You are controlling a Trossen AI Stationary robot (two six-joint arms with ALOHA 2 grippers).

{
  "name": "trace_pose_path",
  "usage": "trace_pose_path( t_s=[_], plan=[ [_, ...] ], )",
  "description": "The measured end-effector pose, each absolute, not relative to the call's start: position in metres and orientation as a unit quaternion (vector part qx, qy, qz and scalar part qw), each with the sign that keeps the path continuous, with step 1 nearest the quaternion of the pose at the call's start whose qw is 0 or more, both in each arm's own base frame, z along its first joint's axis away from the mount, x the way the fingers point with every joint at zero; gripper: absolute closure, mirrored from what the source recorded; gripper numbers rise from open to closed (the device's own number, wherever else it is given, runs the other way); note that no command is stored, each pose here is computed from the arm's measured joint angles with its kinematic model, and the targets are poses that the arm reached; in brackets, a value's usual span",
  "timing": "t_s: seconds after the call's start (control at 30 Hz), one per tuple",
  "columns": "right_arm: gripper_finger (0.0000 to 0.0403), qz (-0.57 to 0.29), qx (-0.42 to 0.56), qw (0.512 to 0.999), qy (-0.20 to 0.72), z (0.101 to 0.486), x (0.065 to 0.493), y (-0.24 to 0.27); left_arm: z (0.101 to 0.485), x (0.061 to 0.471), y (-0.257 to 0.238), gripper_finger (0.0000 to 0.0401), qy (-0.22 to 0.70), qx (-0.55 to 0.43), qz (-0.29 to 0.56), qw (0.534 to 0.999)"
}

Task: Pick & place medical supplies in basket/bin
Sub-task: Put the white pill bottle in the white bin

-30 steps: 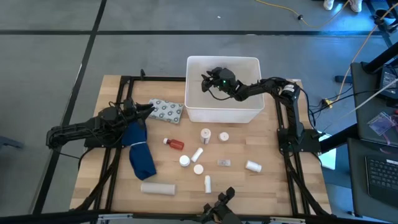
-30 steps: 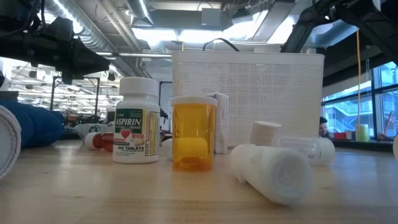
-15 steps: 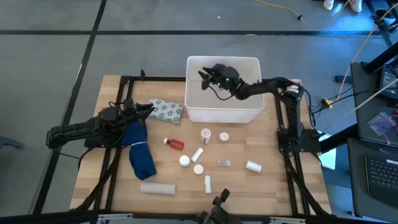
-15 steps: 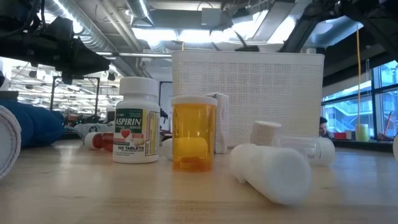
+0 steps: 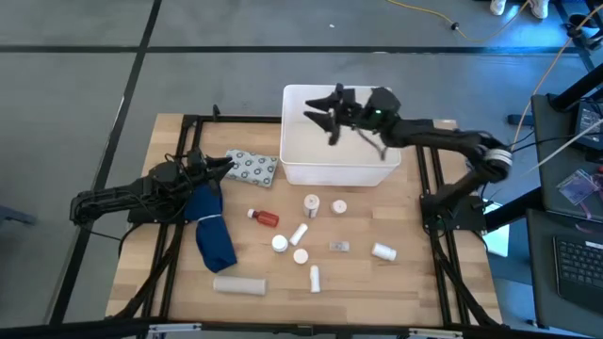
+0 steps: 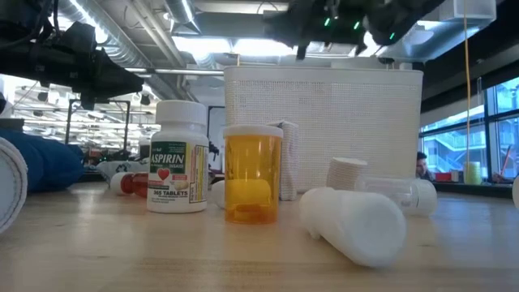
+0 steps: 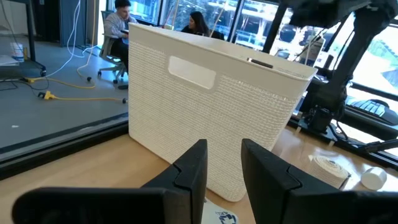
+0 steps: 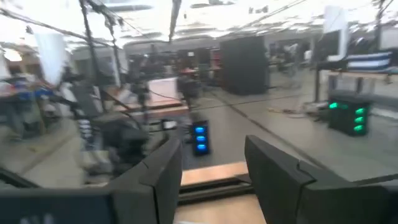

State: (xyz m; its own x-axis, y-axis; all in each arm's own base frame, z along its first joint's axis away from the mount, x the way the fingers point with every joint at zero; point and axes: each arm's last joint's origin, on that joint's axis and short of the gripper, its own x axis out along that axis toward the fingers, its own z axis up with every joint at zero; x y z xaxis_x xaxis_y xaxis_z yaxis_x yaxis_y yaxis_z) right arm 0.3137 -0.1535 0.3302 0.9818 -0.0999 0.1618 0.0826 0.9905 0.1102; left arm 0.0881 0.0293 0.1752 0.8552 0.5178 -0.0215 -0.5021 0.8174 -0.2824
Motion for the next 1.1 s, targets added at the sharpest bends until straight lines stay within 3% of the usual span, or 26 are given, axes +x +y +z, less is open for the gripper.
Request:
trace_pose_path(
  t_s=[0.17, 0.37, 0.53, 0.77, 0.87, 1.1],
  plan=[
    [0.0226, 0.038, 0.088, 0.995, -0.022, 0.350, 0.297, -0.113, 0.175, 0.088, 0.029, 0.0309, -0.028, -0.140, 0.268, 0.953],
    [0.0226, 0.078, 0.131, 0.972, 0.181, 0.335, 0.270, -0.066, 0.175, 0.088, 0.029, 0.0309, -0.028, -0.140, 0.268, 0.953],
    [0.0226, 0.055, 0.189, 0.913, 0.358, 0.317, 0.238, -0.030, 0.175, 0.088, 0.029, 0.0309, -0.028, -0.140, 0.268, 0.953],
    [0.0226, -0.003, 0.246, 0.811, 0.531, 0.298, 0.209, 0.008, 0.175, 0.088, 0.029, 0.0309, -0.021, -0.116, 0.269, 0.956],
    [0.0226, -0.024, 0.275, 0.773, 0.572, 0.294, 0.202, 0.019, 0.175, 0.088, 0.029, 0.0309, -0.021, -0.114, 0.269, 0.956],
    [0.0220, -0.038, 0.294, 0.741, 0.602, 0.292, 0.194, 0.037, 0.175, 0.088, 0.030, 0.0309, -0.020, -0.105, 0.282, 0.954]
  ],
)
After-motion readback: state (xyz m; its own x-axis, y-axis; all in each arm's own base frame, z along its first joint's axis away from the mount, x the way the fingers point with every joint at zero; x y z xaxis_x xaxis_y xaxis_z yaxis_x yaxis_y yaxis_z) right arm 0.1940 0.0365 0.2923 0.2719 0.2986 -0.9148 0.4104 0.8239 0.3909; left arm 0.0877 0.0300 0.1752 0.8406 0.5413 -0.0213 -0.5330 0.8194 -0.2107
